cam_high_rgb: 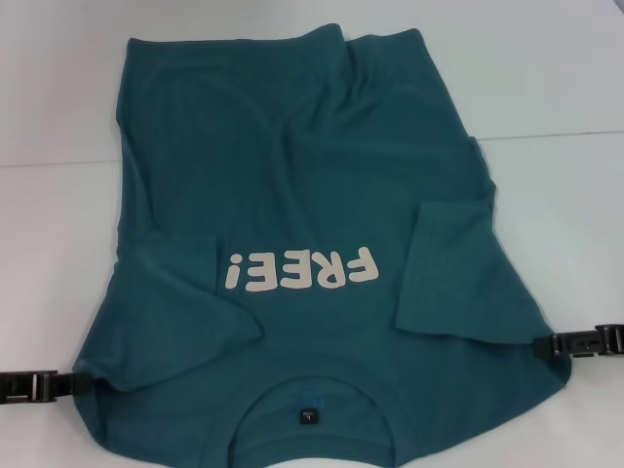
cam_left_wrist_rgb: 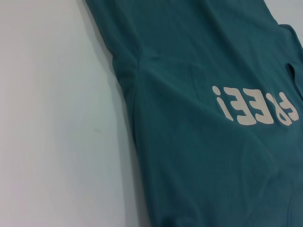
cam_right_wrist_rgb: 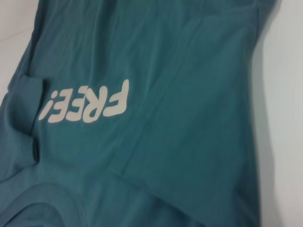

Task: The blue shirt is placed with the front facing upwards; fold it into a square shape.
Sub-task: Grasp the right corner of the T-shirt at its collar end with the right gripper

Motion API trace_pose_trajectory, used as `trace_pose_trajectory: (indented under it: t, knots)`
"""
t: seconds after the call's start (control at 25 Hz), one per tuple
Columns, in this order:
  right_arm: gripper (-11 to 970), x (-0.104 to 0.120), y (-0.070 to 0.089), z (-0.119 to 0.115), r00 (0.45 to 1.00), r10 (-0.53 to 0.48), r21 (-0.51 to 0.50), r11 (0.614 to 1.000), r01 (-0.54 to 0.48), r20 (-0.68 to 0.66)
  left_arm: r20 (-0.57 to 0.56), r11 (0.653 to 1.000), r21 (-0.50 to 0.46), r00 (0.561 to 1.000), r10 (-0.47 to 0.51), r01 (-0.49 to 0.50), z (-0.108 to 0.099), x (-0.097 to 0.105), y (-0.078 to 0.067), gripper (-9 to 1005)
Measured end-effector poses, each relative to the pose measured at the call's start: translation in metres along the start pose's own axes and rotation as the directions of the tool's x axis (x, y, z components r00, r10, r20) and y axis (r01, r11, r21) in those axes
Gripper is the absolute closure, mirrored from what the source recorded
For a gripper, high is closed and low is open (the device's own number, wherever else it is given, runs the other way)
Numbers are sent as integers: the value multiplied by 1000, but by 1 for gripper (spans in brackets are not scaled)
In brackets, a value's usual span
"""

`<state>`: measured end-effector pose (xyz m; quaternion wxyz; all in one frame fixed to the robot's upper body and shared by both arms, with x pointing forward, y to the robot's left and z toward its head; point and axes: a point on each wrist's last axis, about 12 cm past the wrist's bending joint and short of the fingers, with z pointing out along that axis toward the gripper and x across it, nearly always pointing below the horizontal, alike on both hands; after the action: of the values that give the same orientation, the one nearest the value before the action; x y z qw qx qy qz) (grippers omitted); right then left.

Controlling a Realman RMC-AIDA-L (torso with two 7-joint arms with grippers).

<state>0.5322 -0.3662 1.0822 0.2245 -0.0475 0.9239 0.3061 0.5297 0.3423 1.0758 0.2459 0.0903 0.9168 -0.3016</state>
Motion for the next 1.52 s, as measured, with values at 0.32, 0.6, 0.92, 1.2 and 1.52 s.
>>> trace_pose_trajectory:
  t: [0.32,0.6,0.92,1.2,1.52]
  knots:
    - [50,-7,7,13,999,-40,15,999,40,-9,1,1000,1,1000,2,-2,1,-1,0,989]
    - [50,-9,11,18,998,-53,20,998,54,-18,1,1000,1,1000,3,-3,1,-1,0,989]
    - [50,-12,9,17,999,-54,32,998,54,-8,2,1000,-2,1000,3,-3,1,-1,0,989]
    - [51,-10,8,18,998,-56,47,997,57,-24,3,1000,-3,1000,3,-3,1,-1,0,989]
    - [51,-10,9,19,998,-56,50,997,57,-24,3,1000,-4,1000,2,-2,1,-1,0,989]
